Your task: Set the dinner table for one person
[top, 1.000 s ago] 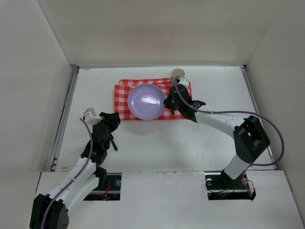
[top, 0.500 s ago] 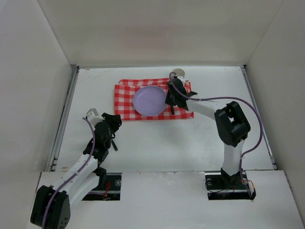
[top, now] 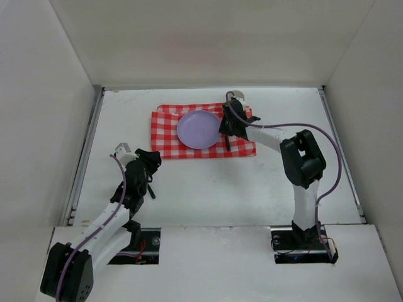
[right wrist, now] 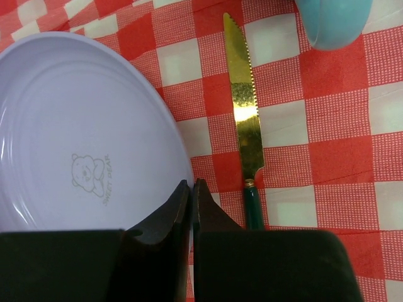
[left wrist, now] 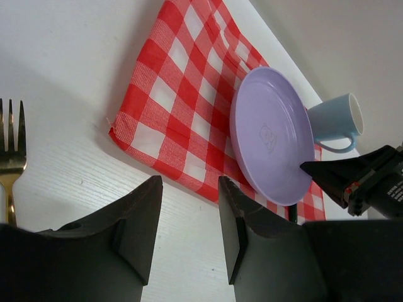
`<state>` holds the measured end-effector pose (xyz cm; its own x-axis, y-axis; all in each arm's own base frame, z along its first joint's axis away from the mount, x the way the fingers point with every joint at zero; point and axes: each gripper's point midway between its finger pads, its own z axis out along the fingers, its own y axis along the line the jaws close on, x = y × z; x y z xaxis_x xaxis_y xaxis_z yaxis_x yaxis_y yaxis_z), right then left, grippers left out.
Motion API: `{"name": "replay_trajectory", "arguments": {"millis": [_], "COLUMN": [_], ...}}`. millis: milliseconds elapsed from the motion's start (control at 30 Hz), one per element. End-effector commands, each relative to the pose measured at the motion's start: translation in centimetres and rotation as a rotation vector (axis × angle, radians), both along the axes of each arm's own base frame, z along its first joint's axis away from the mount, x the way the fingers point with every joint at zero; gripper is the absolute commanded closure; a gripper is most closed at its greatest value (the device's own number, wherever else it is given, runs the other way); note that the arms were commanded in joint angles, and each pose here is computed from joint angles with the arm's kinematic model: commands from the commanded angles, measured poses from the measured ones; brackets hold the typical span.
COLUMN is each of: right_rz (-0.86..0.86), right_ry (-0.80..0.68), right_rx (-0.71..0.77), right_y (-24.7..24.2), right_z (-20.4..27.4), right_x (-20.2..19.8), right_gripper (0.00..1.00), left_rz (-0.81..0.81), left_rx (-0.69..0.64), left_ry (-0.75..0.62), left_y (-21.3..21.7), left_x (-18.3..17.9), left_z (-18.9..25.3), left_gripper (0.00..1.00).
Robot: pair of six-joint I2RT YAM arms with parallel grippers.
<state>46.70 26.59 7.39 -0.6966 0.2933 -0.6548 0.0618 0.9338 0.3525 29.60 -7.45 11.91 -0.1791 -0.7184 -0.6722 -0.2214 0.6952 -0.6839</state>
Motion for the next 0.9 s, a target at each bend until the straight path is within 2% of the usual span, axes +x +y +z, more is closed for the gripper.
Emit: {"name": "replay_trajectory", "arguments": {"millis": [0, 300, 333, 433, 500, 667, 800, 867], "right_rz": [-0.005, -0.002, -0.001, -0.002, -0.001, 0.045, 0.154, 0.183], "right_ry": [-0.022, 0.012, 0.012, -0.001, -0.030, -0.134, -0.252, -0.296], "right_rx": [0.039, 0.027, 0.030, 0.032, 0.042, 0.070, 0.059, 0.049], "right_y": [0.8, 0.8, 0.8, 0.7, 0.5, 0.6, 1.8, 1.9], "right_z": [1.2, 0.3, 0.3, 0.9, 2.3, 7.5, 12.0, 13.3], "right_x": [1.1, 0.7, 0.6, 0.6, 0.4, -0.4, -3.0, -4.8], "right_gripper": [0.95, 0.90, 0.87, 0.69, 0.57, 0.44, 0.40, 0.45], "left_rz": [0.005, 0.005, 0.005, 0.006, 0.011, 0.014, 0.015, 0.029], "left_rx": [-0.019, -0.017, -0.017, -0.015, -0.010, 0.016, 0.065, 0.098], "left_ry": [-0.034, -0.025, -0.025, -0.022, -0.024, 0.012, 0.115, 0.165], "left_y": [0.1, 0.1, 0.1, 0.1, 0.2, 0.1, 0.0, 0.3], "left_x": [0.2, 0.3, 0.3, 0.3, 0.4, 0.6, 0.5, 0.1], "left_z": [0.6, 0.4, 0.4, 0.3, 0.3, -0.3, -1.1, -1.2], "left_gripper": [0.62, 0.62, 0.62, 0.62, 0.62, 0.63, 0.66, 0.68]}}
